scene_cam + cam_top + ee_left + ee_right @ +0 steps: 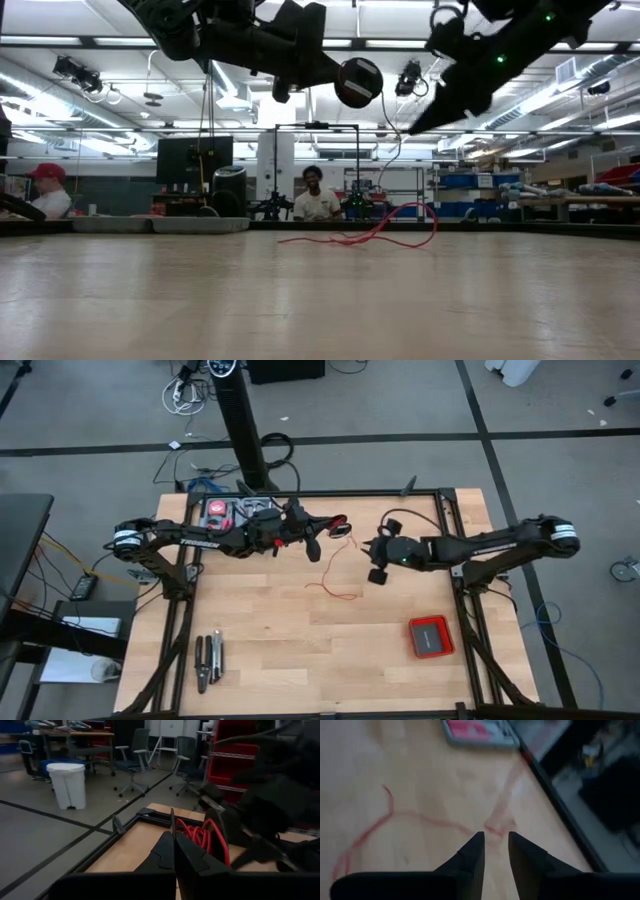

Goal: Coil cords
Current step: Coil the red wire onto the spool

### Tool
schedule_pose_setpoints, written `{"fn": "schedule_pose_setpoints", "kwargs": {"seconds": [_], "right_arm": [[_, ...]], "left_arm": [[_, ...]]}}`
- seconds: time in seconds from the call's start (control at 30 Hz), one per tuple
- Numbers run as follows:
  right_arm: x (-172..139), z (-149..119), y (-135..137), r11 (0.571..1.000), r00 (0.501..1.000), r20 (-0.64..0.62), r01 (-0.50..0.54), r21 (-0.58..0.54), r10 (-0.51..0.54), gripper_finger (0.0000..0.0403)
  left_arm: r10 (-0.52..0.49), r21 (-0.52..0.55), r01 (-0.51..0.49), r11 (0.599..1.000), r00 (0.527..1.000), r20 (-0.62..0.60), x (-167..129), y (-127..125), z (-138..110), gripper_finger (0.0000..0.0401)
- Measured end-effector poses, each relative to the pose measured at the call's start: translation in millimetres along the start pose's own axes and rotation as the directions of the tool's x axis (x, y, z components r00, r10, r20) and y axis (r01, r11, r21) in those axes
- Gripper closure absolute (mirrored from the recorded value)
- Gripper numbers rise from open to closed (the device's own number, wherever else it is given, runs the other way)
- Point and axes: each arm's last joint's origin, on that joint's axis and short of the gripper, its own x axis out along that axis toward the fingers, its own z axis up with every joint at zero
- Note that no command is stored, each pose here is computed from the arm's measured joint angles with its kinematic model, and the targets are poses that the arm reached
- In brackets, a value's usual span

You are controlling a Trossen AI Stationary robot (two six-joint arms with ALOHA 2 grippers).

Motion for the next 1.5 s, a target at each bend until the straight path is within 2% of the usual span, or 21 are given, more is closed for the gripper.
{"fn": "schedule_pose_setpoints", "kwargs": {"seconds": [0.1,0.17,0.27,0.37,0.53,0.97,1.03,1.17,1.3,1.5], "right_arm": [[-5.5,-8.5,-6.9,1.000,0.996,-0.084,0.018,0.005,-0.018,0.0319],[-9.8,-7.3,-10.8,0.999,0.997,-0.073,0.023,0.024,-0.021,0.0319],[-15.7,5.1,-14.8,0.996,0.999,0.048,-0.003,0.088,-0.001,0.0319],[-15.3,17.0,-18.0,0.989,0.984,0.171,-0.074,0.130,0.051,0.0319],[-6.5,23.3,-24.0,0.977,0.963,0.248,-0.150,0.150,0.109,0.0319],[6.0,24.9,-25.3,0.987,0.959,0.269,-0.120,0.107,0.087,0.0322],[9.5,24.2,-24.1,0.990,0.961,0.263,-0.107,0.093,0.079,0.0335],[13.9,22.6,-22.1,0.994,0.965,0.249,-0.096,0.057,0.079,0.0391],[14.4,20.8,-23.0,0.996,0.972,0.228,-0.073,0.057,0.059,0.0396],[17.7,16.4,-20.4,0.992,0.977,0.190,-0.111,0.059,0.098,0.0399]], "left_arm": [[-0.017,0.000,0.017,1.000,1.000,-0.005,0.0,-0.5,-0.4,0.0401],[-0.026,0.000,0.026,1.000,1.000,-0.006,0.0,-0.7,-0.5,0.0401],[-0.027,0.006,0.027,1.000,1.000,-0.009,0.0,-0.7,-0.7,0.0401],[-0.050,0.032,0.049,0.998,0.999,0.003,0.0,-1.5,0.6,0.0401],[-0.090,0.053,0.089,0.995,0.996,0.016,-0.2,-3.3,2.0,0.0401],[-0.096,0.053,0.095,0.994,0.995,0.022,-0.3,-3.5,2.6,0.0401],[-0.098,0.052,0.096,0.994,0.995,0.022,-0.3,-3.6,2.6,0.0401],[-0.134,0.051,0.133,0.990,0.991,0.018,-0.4,-4.6,2.4,0.0401],[-0.146,0.052,0.145,0.988,0.989,0.019,-0.4,-5.0,2.6,0.0401],[-0.158,0.052,0.156,0.986,0.986,0.043,-0.6,-5.5,5.0,0.0401]]}}
